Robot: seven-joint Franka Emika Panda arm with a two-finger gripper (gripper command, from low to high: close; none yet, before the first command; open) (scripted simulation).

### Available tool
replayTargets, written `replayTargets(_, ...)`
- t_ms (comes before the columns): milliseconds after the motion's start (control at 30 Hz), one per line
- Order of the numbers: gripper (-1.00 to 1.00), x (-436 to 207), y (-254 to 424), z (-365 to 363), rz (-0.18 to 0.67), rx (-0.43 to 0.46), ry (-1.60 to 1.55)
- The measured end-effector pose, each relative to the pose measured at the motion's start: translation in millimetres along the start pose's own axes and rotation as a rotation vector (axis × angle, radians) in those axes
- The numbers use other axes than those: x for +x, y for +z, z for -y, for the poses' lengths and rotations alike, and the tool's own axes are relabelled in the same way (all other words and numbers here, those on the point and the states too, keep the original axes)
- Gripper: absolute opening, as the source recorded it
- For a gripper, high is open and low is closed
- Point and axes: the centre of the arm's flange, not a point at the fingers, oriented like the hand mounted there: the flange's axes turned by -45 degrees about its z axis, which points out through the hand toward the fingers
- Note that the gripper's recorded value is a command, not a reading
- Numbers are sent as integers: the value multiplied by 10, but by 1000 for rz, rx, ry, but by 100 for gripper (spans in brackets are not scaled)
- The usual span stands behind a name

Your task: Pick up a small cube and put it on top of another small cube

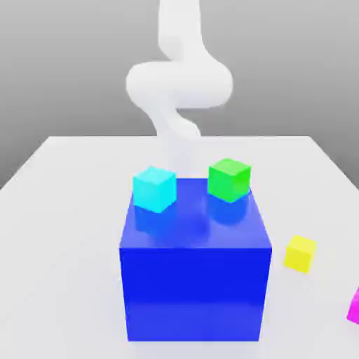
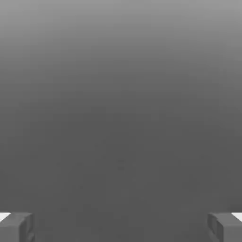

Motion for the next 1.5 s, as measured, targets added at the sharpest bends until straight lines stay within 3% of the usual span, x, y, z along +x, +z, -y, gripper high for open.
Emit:
replayTargets(233, 0, -186, 1228, 706, 196, 40, 177)
replayTargets(433, 0, -674, 2160, 1378, 360, 13, 308)
replayTargets(667, 0, -1649, 3033, 2220, 533, -74, 421)
replayTargets(833, 0, -2469, 3566, 2570, 625, -189, 517)
replayTargets(967, 0, -3207, 3896, 2798, 676, -285, 568)
replayTargets(1100, 0, -3651, 4298, 2797, 683, -303, 576)
replayTargets(1133, -100, -3715, 4360, 2788, 683, -304, 577)
replayTargets(1333, -100, -3746, 4391, 2785, 682, -302, 577)
replayTargets(1500, -100, -3387, 3998, 2829, 682, -302, 578)
